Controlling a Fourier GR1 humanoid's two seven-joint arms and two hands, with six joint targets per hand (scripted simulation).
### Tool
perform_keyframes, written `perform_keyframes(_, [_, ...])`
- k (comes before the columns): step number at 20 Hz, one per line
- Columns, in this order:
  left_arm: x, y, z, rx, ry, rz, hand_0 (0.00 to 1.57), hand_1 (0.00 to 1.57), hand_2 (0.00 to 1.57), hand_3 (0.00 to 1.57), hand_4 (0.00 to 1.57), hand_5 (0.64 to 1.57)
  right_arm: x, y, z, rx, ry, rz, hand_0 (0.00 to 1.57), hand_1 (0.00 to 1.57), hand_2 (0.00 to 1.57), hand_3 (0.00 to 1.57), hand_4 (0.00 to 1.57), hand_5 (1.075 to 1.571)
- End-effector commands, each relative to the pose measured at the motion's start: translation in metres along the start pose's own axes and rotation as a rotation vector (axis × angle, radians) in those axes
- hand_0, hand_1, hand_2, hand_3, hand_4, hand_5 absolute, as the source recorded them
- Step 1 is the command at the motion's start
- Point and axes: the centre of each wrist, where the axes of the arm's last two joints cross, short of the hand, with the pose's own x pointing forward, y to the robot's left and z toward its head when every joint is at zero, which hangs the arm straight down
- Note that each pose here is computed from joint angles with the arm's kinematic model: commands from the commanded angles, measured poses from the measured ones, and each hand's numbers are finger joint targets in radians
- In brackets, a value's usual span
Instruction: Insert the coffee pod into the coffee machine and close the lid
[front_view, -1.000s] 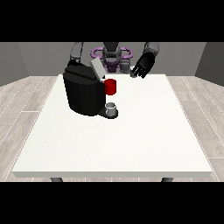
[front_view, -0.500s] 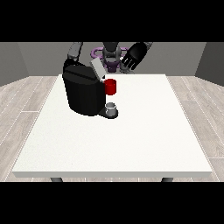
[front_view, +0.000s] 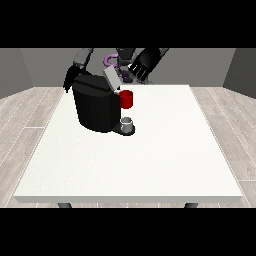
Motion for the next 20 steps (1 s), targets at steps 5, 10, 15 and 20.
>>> perform_keyframes(5, [0.019,0.027,-0.001,0.047,-0.019,-0.017,1.29,1.29,1.32,1.26,0.48,1.571,0.020,-0.004,-0.013,-0.015,-0.040,-0.008,0.00,0.00,0.00,0.00,0.00,1.571])
perform_keyframes(10, [0.036,0.024,-0.008,0.070,-0.044,-0.044,1.19,1.19,1.27,1.23,0.47,1.571,0.026,-0.005,-0.022,-0.057,-0.075,-0.017,0.00,0.00,0.00,0.00,0.10,1.571])
perform_keyframes(15, [0.028,0.024,-0.008,0.046,-0.030,-0.023,1.25,1.25,1.29,1.24,0.45,1.571,0.029,-0.008,-0.024,-0.041,-0.056,-0.014,0.00,0.00,0.00,0.00,0.16,1.571])
perform_keyframes(20, [0.017,0.013,-0.009,0.067,-0.026,-0.023,1.21,1.21,1.25,1.22,0.43,1.571,0.028,-0.006,-0.018,-0.048,-0.099,-0.007,0.00,0.00,0.00,0.00,0.03,1.571])
